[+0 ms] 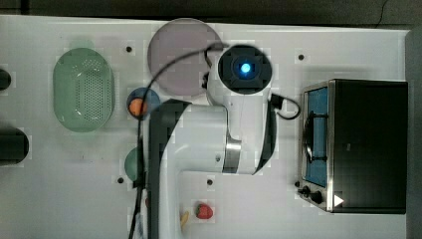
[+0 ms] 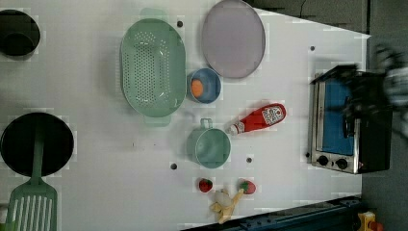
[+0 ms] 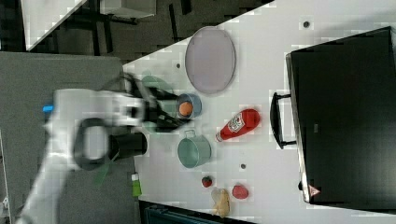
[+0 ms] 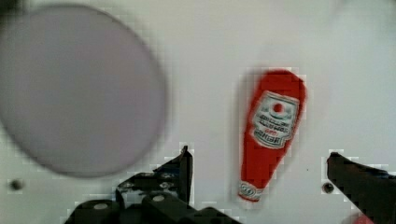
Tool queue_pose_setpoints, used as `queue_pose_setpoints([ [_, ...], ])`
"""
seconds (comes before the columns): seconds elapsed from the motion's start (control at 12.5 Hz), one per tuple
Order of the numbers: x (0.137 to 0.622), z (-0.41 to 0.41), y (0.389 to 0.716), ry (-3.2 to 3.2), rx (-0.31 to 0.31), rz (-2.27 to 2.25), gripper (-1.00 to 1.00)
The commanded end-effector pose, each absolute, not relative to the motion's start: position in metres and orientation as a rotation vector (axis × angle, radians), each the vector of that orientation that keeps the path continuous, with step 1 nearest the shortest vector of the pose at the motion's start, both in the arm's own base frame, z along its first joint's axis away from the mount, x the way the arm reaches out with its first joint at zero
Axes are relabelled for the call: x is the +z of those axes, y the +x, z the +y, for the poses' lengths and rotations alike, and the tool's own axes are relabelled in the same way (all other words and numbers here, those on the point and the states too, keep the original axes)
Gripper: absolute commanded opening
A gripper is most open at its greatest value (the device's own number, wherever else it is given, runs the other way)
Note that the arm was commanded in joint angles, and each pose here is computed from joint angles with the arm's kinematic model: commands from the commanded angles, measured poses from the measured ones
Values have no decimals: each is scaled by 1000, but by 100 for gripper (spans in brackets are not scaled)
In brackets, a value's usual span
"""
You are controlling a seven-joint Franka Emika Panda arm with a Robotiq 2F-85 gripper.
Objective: Pick Ketchup from oven and place it on table.
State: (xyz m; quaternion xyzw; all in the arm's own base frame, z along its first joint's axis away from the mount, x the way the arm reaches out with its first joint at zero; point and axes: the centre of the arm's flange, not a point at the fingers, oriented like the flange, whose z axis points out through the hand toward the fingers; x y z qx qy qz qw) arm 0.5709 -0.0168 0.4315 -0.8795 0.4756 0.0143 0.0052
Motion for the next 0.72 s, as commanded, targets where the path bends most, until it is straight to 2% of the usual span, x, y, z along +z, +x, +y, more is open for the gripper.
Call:
queue_pose_setpoints([
  [0.08, 544, -11, 571, -2701, -79, 1485, 100],
  [0.16, 560, -10, 569, -2712, -53, 1484, 100],
  [0.48, 613, -11, 562, -2723, -29, 1487, 100],
  [0.72, 620, -15, 551, -2747, 68, 1509, 100],
])
